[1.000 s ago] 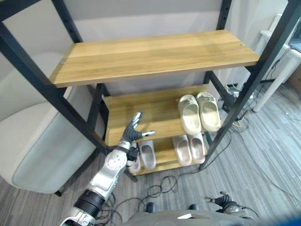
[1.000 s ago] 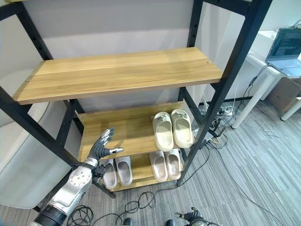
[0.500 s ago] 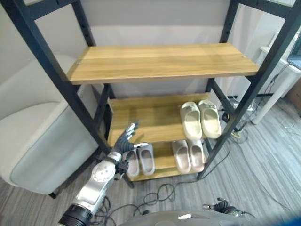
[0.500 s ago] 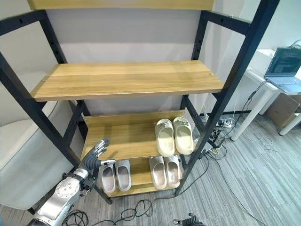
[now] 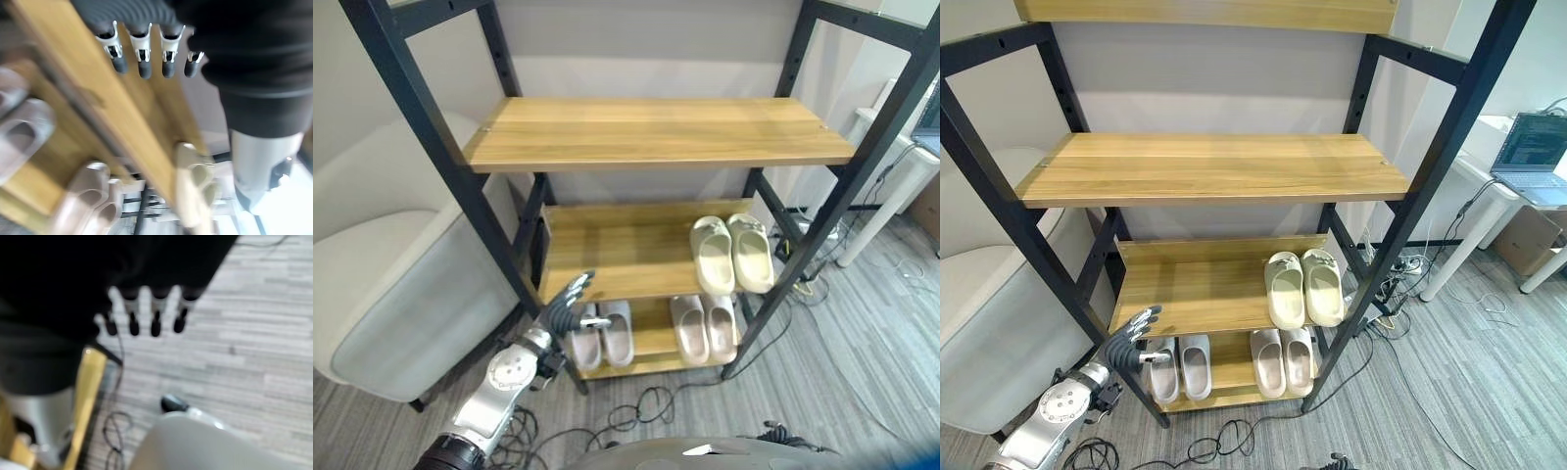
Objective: Arrange the slippers neatly on the shoe rack.
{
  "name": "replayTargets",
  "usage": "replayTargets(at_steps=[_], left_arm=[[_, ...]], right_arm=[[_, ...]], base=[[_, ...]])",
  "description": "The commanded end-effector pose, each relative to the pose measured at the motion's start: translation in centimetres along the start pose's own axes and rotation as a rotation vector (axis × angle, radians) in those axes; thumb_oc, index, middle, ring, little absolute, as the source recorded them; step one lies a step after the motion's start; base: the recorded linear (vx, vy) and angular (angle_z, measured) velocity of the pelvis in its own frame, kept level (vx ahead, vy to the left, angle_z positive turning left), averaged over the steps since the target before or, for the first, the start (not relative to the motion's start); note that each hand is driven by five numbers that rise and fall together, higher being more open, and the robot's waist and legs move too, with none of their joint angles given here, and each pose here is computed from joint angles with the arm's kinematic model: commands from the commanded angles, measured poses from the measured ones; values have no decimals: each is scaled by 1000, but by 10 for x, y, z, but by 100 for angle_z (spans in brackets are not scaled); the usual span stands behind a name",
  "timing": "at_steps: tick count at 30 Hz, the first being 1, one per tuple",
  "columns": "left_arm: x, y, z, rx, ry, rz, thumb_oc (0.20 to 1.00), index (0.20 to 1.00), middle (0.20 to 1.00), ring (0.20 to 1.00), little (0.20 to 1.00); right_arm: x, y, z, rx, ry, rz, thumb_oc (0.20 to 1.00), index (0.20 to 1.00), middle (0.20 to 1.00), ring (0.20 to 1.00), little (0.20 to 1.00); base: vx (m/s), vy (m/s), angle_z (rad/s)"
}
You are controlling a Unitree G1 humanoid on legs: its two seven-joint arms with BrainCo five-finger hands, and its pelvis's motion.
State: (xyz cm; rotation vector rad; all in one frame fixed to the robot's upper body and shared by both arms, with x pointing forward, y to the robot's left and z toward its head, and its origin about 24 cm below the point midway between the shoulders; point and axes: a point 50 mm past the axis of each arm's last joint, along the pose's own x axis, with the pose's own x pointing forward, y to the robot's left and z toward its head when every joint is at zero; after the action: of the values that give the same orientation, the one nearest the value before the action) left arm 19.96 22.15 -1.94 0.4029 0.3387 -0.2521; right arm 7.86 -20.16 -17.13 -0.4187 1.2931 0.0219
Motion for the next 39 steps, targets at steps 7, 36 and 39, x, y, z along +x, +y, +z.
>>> replayTargets(at_steps=[7,36,39], left_arm=[[5,30,-19,167,90,108,1000,1000,1000,1000,1000],[-63,-22,-164,329,887,-84,1000,1000,1000,1000,1000],[-61,-25,-163,372,878,-115,1000,1000,1000,1000,1000]], right_arm=[[2,-13,10,-21,-34,-22,1000,1000,1000,1000,1000],[-2,-74,-26,-35,46,-136,1000,1000,1000,1000,1000],[-2,-75,-28,-34,53,-136,1000,1000,1000,1000,1000]], base=[[0,0,0],[0,1,0],[0,0,0]])
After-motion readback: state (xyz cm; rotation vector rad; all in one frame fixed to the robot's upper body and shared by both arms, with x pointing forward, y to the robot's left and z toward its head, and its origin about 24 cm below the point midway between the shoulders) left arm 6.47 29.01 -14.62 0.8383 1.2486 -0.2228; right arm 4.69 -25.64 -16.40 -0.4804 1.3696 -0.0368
